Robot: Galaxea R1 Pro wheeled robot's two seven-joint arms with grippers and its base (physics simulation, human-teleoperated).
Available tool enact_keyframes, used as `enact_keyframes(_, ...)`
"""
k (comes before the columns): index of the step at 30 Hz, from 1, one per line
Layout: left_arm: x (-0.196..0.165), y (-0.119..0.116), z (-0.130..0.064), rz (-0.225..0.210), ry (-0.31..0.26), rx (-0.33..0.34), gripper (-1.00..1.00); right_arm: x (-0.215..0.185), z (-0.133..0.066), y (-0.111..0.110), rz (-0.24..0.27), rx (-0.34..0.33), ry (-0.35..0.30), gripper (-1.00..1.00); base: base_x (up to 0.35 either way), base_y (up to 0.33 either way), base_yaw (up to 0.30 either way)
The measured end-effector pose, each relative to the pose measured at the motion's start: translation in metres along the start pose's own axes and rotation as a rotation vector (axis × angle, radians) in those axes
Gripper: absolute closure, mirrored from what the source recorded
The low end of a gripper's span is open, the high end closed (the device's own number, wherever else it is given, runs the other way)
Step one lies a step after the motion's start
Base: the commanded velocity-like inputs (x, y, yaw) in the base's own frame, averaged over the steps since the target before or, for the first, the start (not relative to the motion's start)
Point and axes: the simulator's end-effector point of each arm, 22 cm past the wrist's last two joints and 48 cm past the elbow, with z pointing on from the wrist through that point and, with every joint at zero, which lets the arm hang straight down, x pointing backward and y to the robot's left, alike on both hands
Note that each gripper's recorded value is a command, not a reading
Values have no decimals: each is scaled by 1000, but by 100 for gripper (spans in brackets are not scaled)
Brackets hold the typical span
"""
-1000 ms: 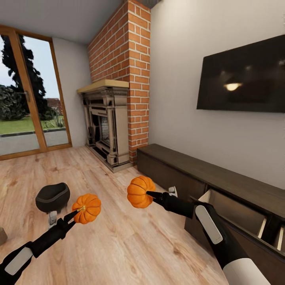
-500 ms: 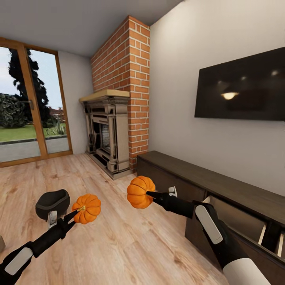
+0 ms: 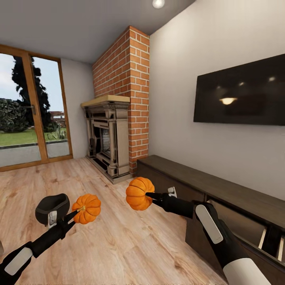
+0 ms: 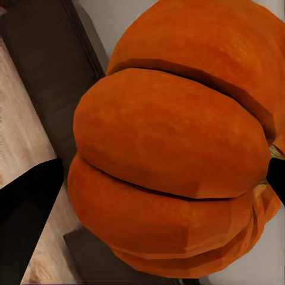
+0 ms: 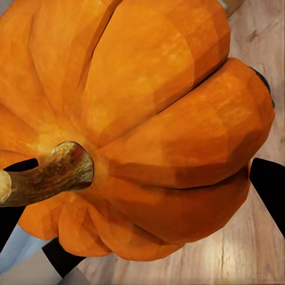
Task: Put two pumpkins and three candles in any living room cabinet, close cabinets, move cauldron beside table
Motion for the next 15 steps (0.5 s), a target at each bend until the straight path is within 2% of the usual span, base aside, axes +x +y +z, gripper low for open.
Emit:
enact_keyframes(6, 2, 2, 0, -5, 3, 2, 100, 2, 1, -1, 10, -15, 4, 100, 0, 0, 0)
enact_keyframes(9, 0, -2, 0, -4, -1, 12, 100, 0, 0, 9, 5, -42, 1, 100, 0, 0, 0)
enact_keyframes(15, -6, -9, 4, -8, 3, 5, 100, -10, 3, 13, 10, -42, 3, 100, 0, 0, 0)
